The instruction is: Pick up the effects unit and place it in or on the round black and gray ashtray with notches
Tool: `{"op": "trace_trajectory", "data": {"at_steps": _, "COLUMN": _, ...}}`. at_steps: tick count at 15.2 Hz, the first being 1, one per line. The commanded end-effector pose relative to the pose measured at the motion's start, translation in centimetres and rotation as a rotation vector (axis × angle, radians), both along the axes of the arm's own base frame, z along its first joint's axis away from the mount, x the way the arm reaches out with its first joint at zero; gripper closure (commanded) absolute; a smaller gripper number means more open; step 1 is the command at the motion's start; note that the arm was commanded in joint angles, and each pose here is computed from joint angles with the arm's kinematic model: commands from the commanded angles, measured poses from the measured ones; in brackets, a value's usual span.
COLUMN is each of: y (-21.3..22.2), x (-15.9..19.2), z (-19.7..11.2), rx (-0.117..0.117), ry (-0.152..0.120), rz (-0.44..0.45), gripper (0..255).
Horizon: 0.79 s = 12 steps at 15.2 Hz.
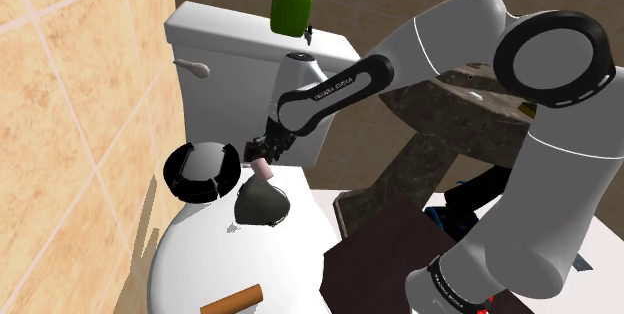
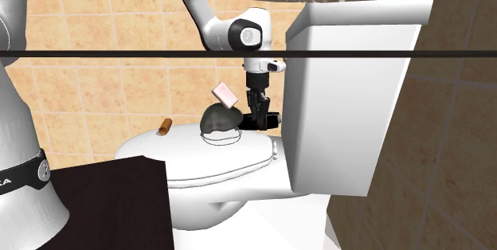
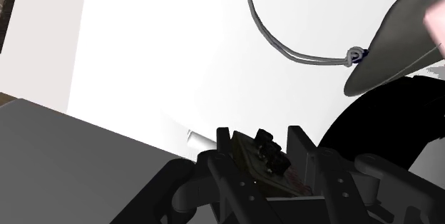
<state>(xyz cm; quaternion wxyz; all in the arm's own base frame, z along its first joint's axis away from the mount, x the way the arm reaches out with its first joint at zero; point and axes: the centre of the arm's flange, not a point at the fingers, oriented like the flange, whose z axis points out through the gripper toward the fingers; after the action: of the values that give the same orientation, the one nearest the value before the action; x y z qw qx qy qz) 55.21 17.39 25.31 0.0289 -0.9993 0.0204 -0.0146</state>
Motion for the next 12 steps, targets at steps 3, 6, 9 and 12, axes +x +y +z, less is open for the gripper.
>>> {"op": "trace_trajectory", "data": {"at_steps": 3, "y": 0.0, "x": 0.0, "z": 2.1, "rx": 0.000, "ry": 0.000, "rz": 0.000, "gripper": 255}}
{"op": "trace_trajectory", "data": {"at_steps": 6, "y": 0.0, "x": 0.0, "z": 3.7, "rx": 0.000, "ry": 0.000, "rz": 0.000, "gripper": 255}}
{"op": "trace_trajectory", "data": {"at_steps": 9, "y": 0.0, "x": 0.0, "z": 5.3, "rx": 0.000, "ry": 0.000, "rz": 0.000, "gripper": 255}}
{"op": "trace_trajectory", "data": {"at_steps": 12, "y": 0.0, "x": 0.0, "z": 6.9, "rx": 0.000, "ry": 0.000, "rz": 0.000, "gripper": 255}}
